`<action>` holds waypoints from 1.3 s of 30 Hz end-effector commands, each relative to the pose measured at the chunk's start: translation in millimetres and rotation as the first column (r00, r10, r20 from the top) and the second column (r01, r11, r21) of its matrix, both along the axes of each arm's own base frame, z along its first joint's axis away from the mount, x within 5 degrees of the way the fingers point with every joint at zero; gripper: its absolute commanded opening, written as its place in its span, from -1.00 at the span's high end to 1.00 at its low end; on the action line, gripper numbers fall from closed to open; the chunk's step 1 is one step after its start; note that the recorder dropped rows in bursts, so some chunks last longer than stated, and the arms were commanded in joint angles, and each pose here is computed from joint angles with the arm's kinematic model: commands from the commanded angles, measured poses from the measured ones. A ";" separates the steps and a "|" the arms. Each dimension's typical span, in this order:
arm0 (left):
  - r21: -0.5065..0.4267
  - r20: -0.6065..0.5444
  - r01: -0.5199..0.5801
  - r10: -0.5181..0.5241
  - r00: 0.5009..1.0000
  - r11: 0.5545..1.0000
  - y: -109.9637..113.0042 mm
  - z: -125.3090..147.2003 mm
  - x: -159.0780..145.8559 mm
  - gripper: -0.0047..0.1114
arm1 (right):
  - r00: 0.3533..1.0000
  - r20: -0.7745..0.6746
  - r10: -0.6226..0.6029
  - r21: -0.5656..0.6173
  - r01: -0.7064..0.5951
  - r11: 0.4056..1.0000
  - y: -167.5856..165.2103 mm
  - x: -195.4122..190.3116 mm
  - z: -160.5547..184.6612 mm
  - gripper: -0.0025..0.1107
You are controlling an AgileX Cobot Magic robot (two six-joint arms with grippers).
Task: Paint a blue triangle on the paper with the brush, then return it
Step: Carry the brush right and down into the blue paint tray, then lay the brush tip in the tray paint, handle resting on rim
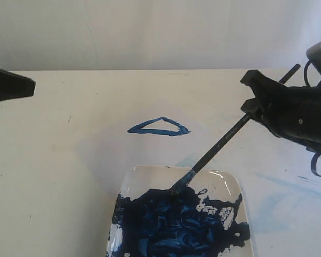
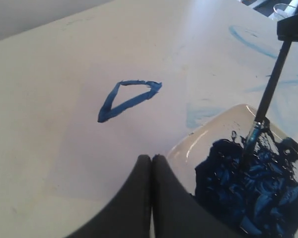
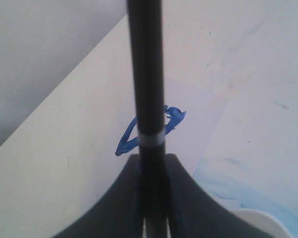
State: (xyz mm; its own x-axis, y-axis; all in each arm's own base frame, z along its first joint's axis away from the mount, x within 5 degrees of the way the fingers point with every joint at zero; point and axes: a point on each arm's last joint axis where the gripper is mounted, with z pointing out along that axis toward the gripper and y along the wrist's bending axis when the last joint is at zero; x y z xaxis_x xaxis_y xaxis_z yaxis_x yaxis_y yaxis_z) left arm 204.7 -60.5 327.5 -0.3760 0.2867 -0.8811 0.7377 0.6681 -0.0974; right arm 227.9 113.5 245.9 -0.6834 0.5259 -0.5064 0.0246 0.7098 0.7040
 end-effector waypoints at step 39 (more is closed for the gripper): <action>-0.045 -0.034 0.015 -0.017 0.999 0.999 -3.7 -10.3 -16.9 0.92 | 0.928 -0.372 -0.015 0.191 0.092 0.977 6.4 19.6 -61.8 0.96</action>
